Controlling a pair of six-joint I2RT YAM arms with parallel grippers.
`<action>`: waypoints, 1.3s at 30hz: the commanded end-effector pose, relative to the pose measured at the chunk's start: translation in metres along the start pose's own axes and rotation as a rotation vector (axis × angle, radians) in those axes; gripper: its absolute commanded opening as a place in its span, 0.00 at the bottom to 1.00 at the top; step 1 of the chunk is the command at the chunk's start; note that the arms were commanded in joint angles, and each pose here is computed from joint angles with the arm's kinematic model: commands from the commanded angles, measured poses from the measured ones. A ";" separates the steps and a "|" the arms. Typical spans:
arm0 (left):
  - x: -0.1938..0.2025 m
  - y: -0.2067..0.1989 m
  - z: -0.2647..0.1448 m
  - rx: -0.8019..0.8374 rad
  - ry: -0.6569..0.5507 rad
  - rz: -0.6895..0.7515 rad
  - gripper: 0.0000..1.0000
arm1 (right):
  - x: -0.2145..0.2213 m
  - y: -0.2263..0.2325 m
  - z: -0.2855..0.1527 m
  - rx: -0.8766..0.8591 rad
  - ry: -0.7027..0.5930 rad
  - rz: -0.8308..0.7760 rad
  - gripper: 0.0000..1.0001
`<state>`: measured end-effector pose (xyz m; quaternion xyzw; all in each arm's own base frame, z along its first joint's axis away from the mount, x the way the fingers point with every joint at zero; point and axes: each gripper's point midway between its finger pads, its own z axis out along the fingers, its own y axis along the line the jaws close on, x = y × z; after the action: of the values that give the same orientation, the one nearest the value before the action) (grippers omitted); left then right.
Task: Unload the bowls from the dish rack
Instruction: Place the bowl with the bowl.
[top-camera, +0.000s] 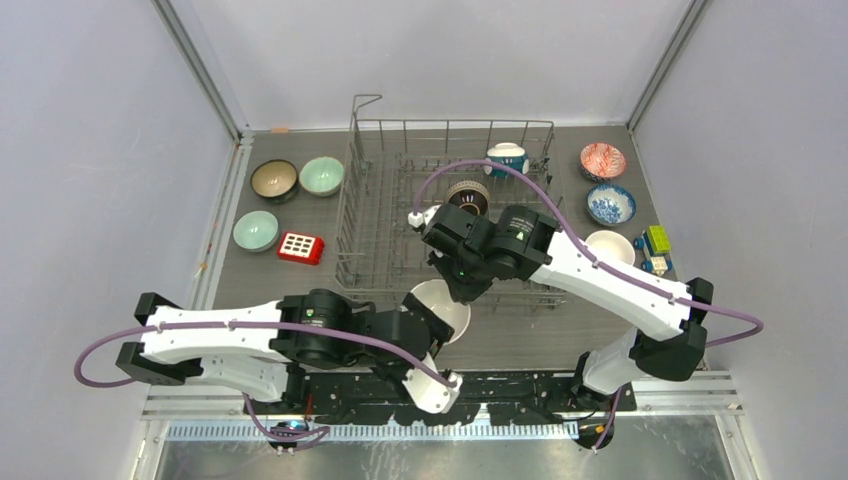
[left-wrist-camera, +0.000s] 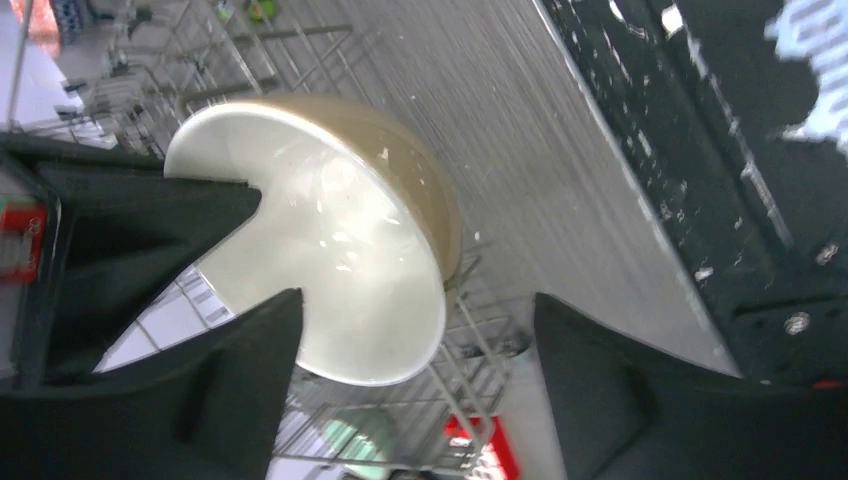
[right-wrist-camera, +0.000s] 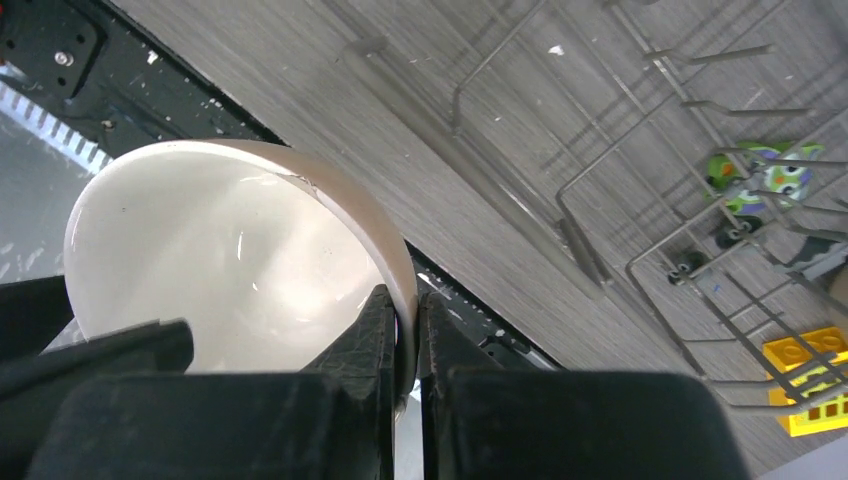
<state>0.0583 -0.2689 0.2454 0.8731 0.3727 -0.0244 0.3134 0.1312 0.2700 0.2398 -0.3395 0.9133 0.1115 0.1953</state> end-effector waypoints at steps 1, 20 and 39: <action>-0.016 0.034 -0.031 -0.177 -0.111 -0.099 0.99 | -0.030 -0.011 -0.045 0.023 -0.200 0.051 0.01; -0.037 0.099 -0.032 -0.591 -0.313 -0.541 1.00 | 0.049 -0.280 -0.156 0.784 -0.745 1.005 0.01; 0.002 0.106 0.001 -0.753 -0.193 -0.961 1.00 | 0.115 -0.406 -0.050 0.887 -0.764 1.589 0.01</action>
<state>0.1194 -0.3298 0.2891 0.5017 0.6468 -0.0810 0.5686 0.2573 -0.1006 0.1736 0.4966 0.7820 -0.0963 0.3641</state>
